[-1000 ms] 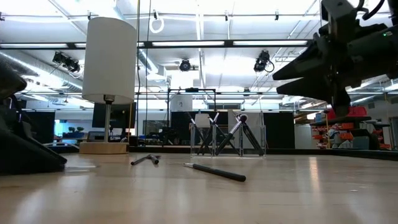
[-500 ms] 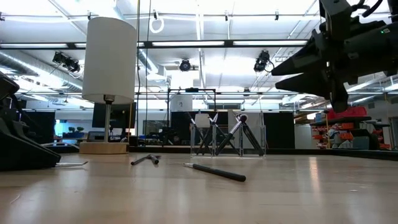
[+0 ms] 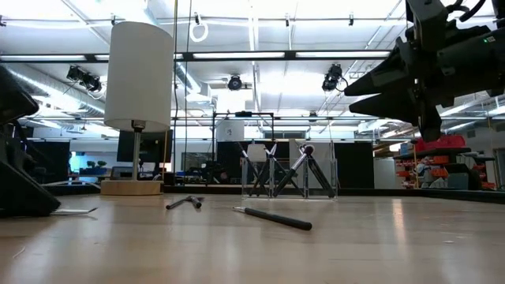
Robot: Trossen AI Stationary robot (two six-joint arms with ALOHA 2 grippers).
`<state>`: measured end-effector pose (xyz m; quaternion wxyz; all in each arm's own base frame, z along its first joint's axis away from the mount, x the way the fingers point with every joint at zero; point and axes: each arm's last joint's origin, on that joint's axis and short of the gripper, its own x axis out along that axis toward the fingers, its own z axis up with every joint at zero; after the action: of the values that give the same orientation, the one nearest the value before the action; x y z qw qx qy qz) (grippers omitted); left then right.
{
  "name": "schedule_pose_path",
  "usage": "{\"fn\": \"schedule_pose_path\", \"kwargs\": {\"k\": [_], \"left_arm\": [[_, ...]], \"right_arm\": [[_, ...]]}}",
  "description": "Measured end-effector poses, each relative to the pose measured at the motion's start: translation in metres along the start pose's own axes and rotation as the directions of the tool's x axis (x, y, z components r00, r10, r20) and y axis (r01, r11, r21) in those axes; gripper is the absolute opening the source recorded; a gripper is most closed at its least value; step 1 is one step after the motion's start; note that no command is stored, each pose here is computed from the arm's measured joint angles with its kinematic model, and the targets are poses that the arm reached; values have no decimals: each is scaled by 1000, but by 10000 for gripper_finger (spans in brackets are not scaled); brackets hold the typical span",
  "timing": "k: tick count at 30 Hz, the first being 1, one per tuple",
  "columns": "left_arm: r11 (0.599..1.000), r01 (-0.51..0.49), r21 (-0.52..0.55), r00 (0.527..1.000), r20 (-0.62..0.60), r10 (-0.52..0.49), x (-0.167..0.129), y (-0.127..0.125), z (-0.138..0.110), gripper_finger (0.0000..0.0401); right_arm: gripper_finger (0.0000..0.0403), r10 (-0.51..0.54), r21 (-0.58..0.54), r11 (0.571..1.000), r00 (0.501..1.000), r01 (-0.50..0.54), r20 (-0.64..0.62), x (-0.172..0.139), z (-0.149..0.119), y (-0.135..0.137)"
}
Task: Put items in baskets/containers
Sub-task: Put the black liner brush into the transparent organizer
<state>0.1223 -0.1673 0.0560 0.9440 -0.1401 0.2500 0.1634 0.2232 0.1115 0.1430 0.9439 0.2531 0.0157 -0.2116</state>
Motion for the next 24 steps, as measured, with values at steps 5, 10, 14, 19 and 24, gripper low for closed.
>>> {"fn": "schedule_pose_path", "kwargs": {"k": [5,10,14,19,24], "left_arm": [[999,34,18,995,-98,-32,-1,-3,20,9],[998,42,51,991,-132,-35,4,-3,32,9],[999,29,44,991,-131,-23,7,-2,34,11],[999,26,46,992,-126,-20,7,-2,34,14],[998,19,58,994,-111,-12,7,-1,34,36]], "right_arm": [[136,0,-18,1000,1000,0,0,0,0,0],[136,3,-21,1000,1000,-3,-5,0,0,0],[136,5,-25,1000,1000,-5,-10,0,-1,0],[136,5,-25,1000,1000,-5,-10,0,-1,0],[136,5,-26,1000,1000,-5,-10,0,-1,0]]}}
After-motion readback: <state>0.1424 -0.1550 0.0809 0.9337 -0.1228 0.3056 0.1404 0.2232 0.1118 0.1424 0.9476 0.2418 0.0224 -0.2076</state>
